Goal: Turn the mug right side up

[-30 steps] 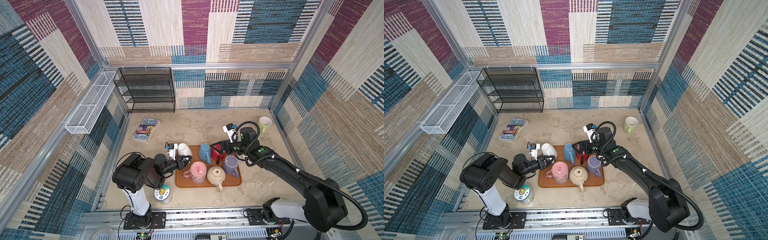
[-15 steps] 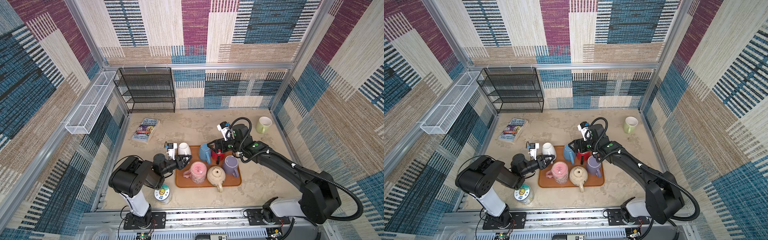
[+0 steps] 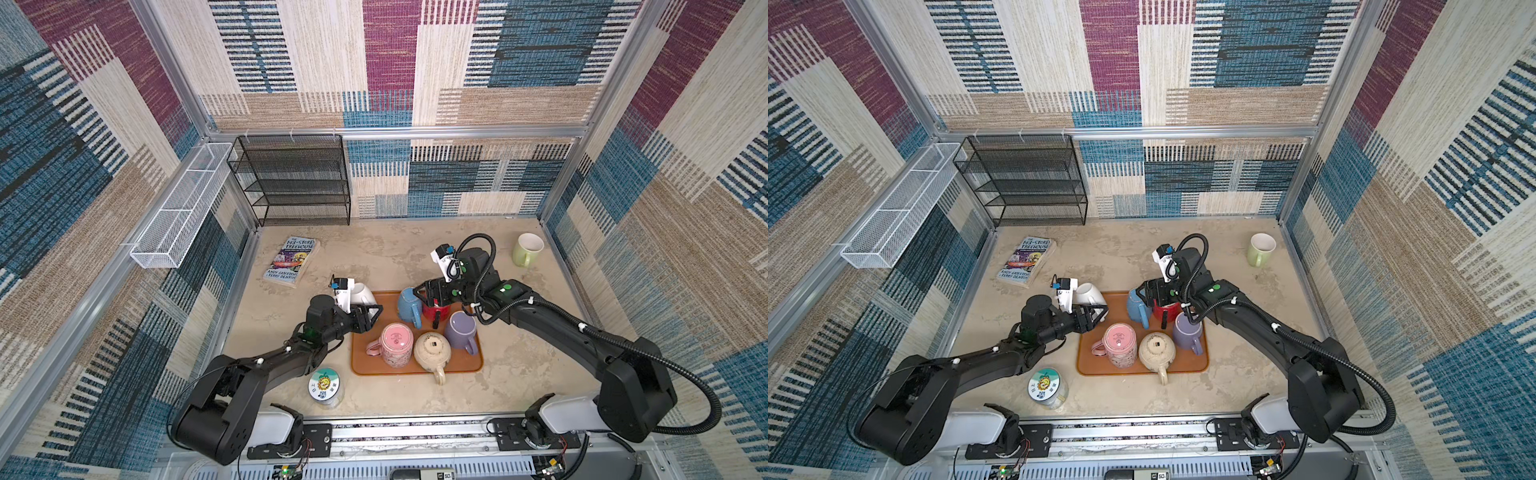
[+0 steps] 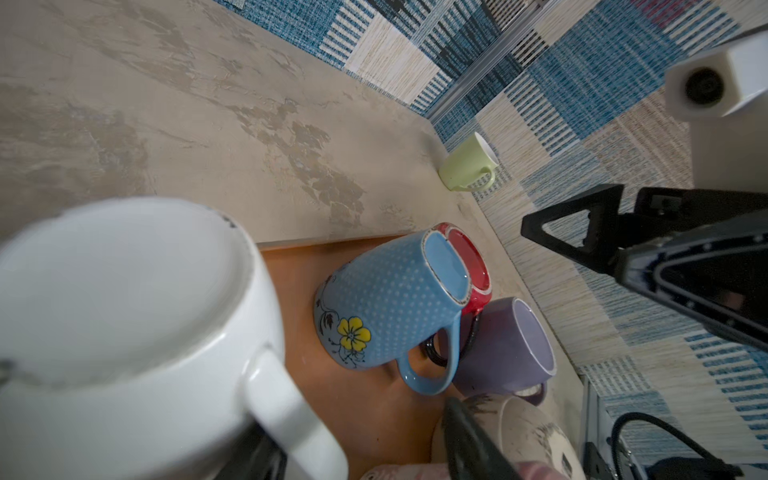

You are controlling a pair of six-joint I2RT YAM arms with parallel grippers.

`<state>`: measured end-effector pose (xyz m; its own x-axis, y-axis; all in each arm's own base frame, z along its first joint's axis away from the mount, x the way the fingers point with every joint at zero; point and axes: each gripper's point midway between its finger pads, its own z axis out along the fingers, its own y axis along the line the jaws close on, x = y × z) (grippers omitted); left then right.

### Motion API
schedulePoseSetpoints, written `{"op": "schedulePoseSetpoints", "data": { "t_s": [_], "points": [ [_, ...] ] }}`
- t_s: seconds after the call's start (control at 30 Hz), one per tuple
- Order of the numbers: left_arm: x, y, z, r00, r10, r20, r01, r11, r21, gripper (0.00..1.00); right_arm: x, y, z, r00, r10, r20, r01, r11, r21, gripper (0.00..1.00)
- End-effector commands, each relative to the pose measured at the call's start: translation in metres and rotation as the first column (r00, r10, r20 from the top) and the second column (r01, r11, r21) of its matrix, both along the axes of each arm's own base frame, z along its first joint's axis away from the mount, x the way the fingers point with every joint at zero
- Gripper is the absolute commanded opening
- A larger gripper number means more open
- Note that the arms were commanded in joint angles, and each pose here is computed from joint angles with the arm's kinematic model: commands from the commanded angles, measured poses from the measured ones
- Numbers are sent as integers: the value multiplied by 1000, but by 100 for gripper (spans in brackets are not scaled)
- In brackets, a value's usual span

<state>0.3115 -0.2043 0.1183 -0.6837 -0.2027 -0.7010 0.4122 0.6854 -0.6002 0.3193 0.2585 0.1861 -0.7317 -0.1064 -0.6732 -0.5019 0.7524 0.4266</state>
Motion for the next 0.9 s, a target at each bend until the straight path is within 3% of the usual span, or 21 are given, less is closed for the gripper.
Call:
{"op": "schedulePoseSetpoints", "data": {
  "t_s": [0.0, 0.33, 0.67, 0.8, 0.87],
  "points": [
    [-10, 23, -43, 987, 64, -144, -34, 979, 202, 61, 4, 2, 5, 1000, -7, 18, 7, 1000, 11, 88],
    [-13, 22, -52, 981, 69, -183, -20, 966, 258, 56, 4, 3, 6, 1000, -6, 27, 6, 1000, 10, 87],
    [-13, 30, -14, 987, 101, -124, -62, 956, 285, 56, 17, 9, 17, 997, 32, 66, -28, 998, -56, 85],
    [-14, 34, 7, 985, 121, -123, -83, 956, 280, 54, 39, 15, 18, 997, 37, 68, -28, 991, -128, 72],
    [-16, 33, 11, 982, 121, -144, -77, 957, 278, 53, 52, 21, 11, 998, 55, 40, -46, 981, -186, 59]
  ]
}}
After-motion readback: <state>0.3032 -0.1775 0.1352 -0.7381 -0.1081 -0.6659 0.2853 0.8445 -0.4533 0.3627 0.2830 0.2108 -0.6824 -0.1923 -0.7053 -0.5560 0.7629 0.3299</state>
